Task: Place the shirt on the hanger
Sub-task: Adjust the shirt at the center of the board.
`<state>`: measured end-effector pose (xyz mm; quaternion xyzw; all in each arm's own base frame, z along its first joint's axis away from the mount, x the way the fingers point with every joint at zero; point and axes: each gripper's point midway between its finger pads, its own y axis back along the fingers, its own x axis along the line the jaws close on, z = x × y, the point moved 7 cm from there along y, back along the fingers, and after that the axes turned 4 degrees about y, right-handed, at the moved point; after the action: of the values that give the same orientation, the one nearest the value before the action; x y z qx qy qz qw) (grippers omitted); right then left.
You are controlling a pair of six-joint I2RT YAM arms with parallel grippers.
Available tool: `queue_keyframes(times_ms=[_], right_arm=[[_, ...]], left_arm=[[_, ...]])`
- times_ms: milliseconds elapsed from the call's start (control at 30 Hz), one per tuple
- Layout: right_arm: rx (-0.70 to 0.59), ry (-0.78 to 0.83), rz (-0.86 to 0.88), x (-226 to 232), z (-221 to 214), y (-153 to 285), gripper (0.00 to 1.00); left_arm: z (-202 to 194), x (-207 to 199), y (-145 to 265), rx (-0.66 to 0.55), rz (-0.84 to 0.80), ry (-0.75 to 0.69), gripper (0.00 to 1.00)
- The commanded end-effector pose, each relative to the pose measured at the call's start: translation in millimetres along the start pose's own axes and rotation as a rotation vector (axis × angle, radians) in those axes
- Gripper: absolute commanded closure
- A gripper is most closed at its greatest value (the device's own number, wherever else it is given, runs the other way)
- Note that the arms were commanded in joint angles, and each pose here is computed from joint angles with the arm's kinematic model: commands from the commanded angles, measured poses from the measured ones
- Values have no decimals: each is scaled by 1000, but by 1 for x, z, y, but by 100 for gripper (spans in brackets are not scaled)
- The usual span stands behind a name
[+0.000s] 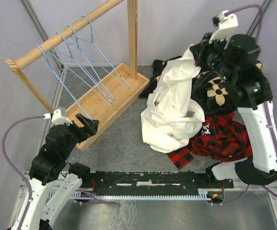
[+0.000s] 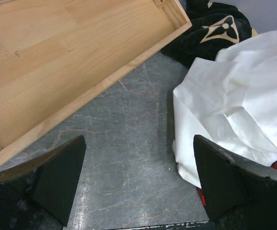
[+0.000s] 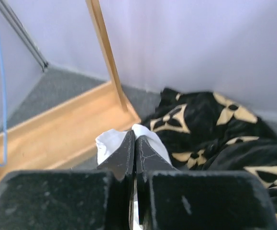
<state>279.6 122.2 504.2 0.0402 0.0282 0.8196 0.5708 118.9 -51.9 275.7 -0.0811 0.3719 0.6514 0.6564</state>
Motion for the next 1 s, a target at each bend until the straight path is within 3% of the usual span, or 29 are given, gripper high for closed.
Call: queue_keyframes(times_ms=[0, 200, 333, 700, 967], right_arm=[[-189, 35, -64, -8, 67, 28, 100], [-337, 51, -54, -7, 114, 45, 100], [-357, 58, 21, 0, 116, 47, 100], [-95, -74, 363, 49, 34, 29, 100], [157, -1, 605, 162, -70, 56, 100]], left_arm=[[12, -8, 7, -40, -32, -28, 1], [13, -11, 6, -33, -49, -30, 1], [14, -12, 7, -31, -51, -40, 0], [11, -8, 6, -25, -35, -52, 1], [10, -8, 3, -19, -26, -46, 2]])
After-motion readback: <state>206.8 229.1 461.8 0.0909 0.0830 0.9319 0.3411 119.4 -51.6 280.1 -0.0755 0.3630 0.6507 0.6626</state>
